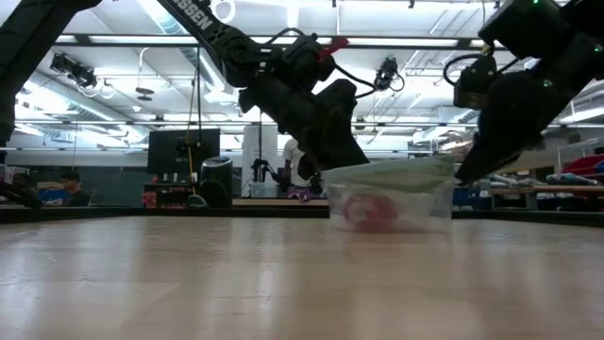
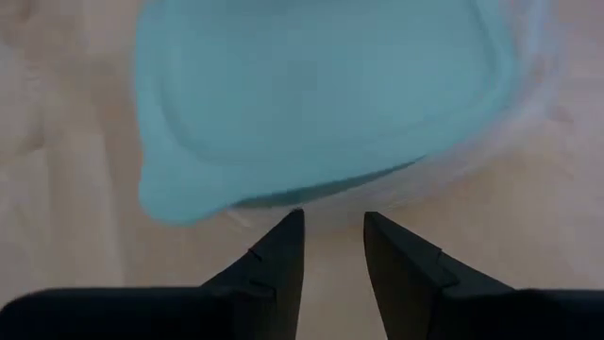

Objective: Roll bandage
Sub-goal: Close the transparent tupperware

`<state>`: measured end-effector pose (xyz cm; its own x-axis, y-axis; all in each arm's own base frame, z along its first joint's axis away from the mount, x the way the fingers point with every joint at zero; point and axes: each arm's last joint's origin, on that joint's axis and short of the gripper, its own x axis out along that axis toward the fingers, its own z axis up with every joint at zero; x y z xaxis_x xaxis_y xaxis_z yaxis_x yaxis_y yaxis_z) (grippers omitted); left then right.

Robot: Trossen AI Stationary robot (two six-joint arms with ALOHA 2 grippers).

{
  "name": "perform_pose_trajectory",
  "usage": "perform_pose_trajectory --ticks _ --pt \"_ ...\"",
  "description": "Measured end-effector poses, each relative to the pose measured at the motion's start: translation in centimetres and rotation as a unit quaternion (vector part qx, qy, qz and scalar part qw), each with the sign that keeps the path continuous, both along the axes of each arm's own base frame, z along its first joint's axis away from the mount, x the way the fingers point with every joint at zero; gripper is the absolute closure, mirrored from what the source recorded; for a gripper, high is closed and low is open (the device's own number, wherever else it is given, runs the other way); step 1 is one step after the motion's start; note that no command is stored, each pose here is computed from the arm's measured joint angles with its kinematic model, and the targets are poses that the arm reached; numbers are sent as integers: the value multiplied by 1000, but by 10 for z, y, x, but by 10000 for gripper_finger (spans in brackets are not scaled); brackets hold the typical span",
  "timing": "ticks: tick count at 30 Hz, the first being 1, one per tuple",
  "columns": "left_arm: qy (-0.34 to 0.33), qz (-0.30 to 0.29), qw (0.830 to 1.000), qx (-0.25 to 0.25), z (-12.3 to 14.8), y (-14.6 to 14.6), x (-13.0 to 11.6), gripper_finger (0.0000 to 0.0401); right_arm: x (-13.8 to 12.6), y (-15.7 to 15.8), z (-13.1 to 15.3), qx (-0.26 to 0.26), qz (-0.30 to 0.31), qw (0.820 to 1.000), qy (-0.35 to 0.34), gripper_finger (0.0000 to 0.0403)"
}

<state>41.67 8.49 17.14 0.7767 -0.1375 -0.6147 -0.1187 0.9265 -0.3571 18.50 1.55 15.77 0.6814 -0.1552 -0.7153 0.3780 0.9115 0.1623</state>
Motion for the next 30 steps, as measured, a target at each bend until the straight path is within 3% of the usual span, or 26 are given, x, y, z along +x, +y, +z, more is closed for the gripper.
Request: perform_pose_trajectory --ticks 11,21,26,30 --pt "12 -13 1000 -5 24 -5 -13 297 24 20 8 -24 32 998 38 291" --pt "-2 -27 999 18 32 -16 -13 297 42 29 18 -24 43 999 7 296" --pt "-12 -36 999 27 45 -22 -16 297 43 40 25 -29 65 997 30 317" --pt "-17 -44 998 30 55 -29 -20 297 37 41 28 -65 51 995 63 329"
